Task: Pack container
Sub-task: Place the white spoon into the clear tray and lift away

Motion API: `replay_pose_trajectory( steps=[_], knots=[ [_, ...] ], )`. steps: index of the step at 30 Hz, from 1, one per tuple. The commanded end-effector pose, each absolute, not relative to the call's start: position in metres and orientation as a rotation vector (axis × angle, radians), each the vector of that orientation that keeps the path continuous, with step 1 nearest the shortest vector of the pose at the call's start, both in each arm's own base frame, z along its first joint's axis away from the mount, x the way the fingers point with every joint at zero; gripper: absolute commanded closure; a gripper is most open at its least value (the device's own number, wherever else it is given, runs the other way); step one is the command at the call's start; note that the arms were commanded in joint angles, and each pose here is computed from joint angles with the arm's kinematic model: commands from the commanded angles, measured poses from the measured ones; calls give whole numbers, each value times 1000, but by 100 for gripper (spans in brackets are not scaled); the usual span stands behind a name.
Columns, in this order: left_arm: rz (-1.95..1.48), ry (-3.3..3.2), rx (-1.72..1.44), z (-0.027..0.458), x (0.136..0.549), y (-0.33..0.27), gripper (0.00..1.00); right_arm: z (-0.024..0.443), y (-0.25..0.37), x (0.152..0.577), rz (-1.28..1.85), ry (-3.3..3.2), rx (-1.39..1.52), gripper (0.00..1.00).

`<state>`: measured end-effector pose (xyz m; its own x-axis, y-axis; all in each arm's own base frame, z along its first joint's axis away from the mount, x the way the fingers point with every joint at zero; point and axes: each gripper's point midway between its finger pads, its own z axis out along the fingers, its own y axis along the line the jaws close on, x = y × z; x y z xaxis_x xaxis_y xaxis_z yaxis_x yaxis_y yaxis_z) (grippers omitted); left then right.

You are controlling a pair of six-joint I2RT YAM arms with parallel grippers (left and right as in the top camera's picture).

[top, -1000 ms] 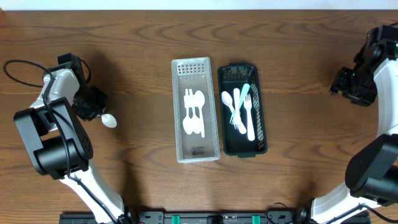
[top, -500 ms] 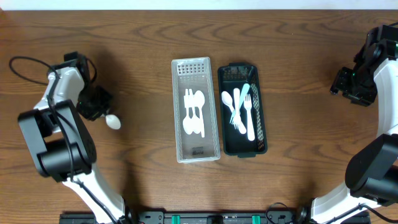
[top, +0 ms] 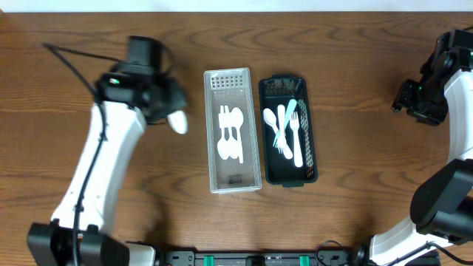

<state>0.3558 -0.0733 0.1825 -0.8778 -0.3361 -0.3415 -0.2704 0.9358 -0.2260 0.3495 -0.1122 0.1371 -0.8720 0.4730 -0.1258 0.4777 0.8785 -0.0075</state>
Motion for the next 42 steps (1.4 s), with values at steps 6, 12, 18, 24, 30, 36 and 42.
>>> replay_pose_trajectory(
  steps=[6, 12, 18, 24, 30, 36, 42],
  knots=[
    [-253, 2766, -221, 169, 347, -141, 92, 136, -108, 350, -41, 2938, 711, 41],
    [-244, 2828, -145, 139, 347, -172, 92, 136, -107, 350, -36, 2938, 711, 40],
    [-204, 2901, -83, 99, 348, -193, 89, 136, -107, 350, -37, 2938, 711, 40],
    [-157, 2964, -70, 72, 345, -196, 87, 136, -107, 350, -37, 2941, 711, 40],
    [-162, 2949, -38, 75, 349, -197, 73, 136, -107, 350, -37, 2941, 711, 41],
    [-171, 2892, 100, 100, 355, -199, 67, 136, -107, 350, -37, 2940, 711, 40],
    [37, 2719, 117, 172, 365, -162, 66, 136, -108, 351, -37, 2934, 710, 40]
  ],
)
